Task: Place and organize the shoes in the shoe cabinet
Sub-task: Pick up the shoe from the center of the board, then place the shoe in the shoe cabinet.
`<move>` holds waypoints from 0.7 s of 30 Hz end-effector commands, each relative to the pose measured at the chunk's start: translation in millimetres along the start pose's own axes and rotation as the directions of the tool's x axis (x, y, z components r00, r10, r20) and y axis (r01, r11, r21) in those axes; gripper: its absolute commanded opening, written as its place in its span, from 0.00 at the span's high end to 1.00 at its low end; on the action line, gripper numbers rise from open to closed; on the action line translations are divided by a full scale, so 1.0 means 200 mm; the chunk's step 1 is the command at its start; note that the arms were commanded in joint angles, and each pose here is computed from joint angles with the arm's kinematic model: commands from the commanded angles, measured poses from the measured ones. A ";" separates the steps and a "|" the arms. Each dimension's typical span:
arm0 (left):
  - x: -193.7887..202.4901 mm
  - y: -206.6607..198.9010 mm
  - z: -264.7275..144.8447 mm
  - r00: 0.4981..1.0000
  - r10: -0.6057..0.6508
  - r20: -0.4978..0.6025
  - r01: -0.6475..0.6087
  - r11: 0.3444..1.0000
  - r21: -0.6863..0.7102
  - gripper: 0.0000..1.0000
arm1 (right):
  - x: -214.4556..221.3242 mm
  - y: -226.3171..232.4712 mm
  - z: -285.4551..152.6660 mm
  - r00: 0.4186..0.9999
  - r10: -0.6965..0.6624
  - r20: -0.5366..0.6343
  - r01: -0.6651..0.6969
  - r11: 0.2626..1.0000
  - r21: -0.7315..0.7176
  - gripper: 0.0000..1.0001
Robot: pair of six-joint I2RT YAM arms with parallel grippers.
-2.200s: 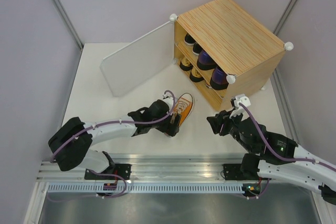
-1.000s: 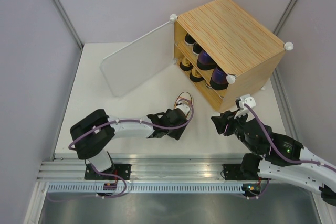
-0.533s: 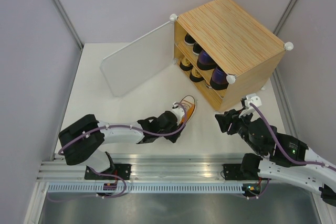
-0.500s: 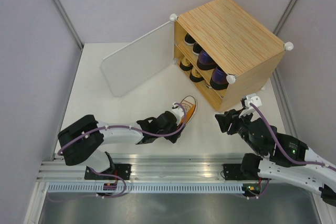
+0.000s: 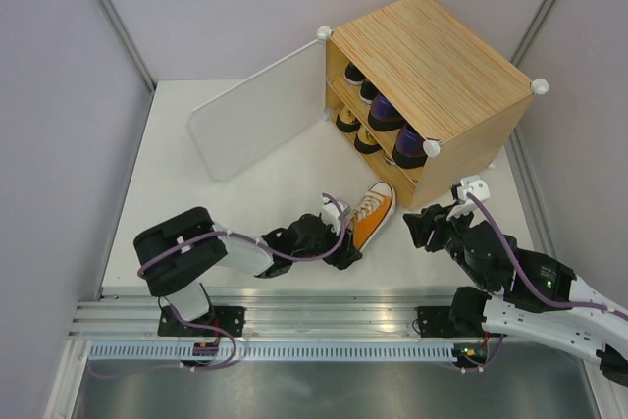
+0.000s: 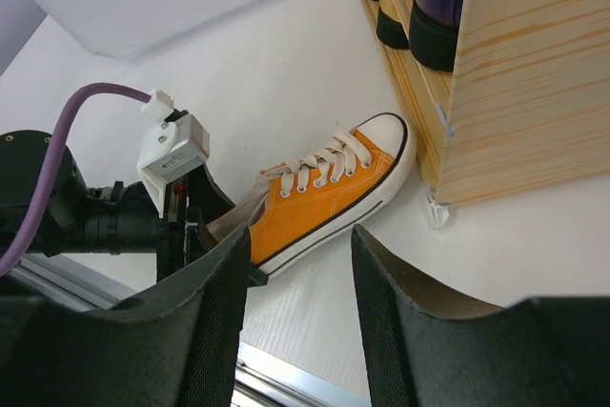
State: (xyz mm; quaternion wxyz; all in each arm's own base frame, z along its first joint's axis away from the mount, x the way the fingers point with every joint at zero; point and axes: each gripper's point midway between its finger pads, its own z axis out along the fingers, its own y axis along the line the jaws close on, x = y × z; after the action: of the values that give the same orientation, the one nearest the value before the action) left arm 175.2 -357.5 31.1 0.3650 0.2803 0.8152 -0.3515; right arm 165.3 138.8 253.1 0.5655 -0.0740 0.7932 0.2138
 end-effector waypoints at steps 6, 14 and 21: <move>-0.13 -0.22 0.07 0.979 -0.171 0.113 0.142 0.964 0.223 0.98 | -0.08 -0.03 -0.04 0.999 0.006 0.040 -0.006 1.000 0.016 0.48; -0.11 -0.07 0.10 0.998 -0.032 0.060 0.030 0.999 0.040 0.98 | -0.09 -0.04 -0.04 0.999 0.007 0.043 -0.008 1.000 0.023 0.48; -0.26 -0.03 0.08 0.987 0.146 0.060 -0.144 0.989 -0.041 0.98 | -0.09 -0.04 -0.04 0.999 0.005 0.043 -0.006 1.000 0.028 0.48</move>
State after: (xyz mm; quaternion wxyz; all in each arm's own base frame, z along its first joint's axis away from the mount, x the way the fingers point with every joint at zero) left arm 183.2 -377.4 32.9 0.3627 0.2915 0.8131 -0.3497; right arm 166.7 133.1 256.2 0.5721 -0.0650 0.7907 0.2082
